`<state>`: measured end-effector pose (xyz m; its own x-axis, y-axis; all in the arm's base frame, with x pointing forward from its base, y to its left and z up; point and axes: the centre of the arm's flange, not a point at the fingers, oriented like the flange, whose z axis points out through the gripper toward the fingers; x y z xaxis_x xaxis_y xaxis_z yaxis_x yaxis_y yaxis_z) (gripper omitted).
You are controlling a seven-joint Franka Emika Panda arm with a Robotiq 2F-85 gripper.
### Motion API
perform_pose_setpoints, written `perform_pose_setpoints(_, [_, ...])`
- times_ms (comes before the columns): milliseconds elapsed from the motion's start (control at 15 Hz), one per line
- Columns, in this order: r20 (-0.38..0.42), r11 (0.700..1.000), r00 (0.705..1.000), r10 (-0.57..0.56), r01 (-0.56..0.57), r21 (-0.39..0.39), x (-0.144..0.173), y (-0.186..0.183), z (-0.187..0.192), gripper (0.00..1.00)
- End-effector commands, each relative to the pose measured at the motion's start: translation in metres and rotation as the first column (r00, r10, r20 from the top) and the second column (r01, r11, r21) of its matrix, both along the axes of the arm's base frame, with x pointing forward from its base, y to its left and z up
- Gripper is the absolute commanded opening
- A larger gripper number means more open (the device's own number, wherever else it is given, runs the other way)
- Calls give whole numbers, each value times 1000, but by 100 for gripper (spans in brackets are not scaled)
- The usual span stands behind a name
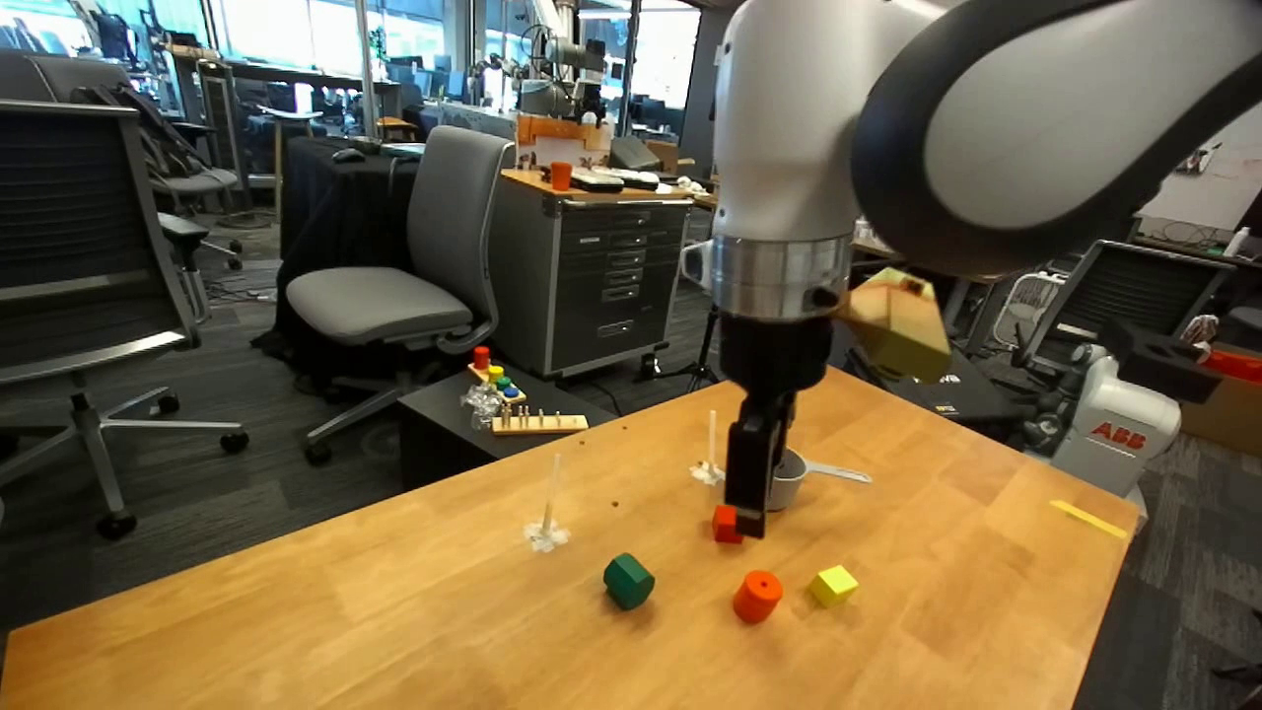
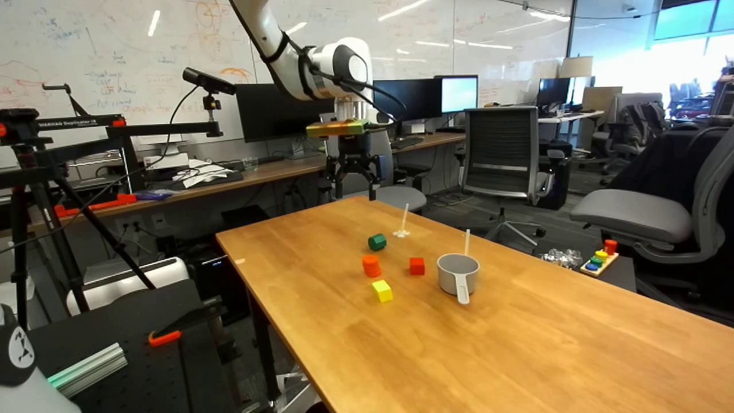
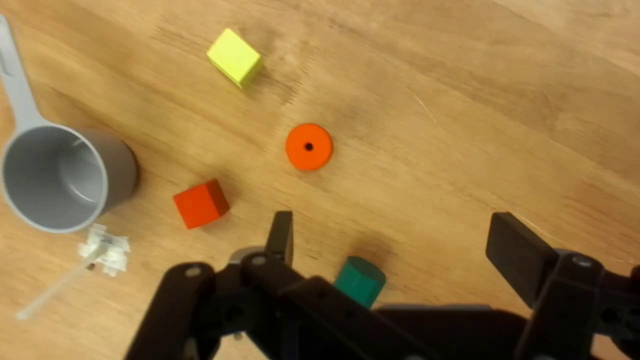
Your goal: Put all the blocks in the gray pot one at a time except the orange cylindrical block
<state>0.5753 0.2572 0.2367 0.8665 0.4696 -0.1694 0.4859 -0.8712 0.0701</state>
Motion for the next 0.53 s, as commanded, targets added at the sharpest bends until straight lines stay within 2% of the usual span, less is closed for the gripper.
perform_pose_setpoints(0, [-49,998,998,47,-49,-34,49,38,-28,100])
perform_pose_setpoints(133, [-161,992,979,124,-120,32,56,41,-36,100])
perform_pose_setpoints(267, [-255,984,951,174,-181,-2,57,37,-35,100])
perform_pose_setpoints(333, [-298,979,938,178,-200,-46,60,30,-32,100])
perform_pose_setpoints(400, [-209,992,974,83,-100,-74,64,22,-26,100])
perform_pose_setpoints(467, [-143,997,989,39,-49,-66,69,18,-22,100])
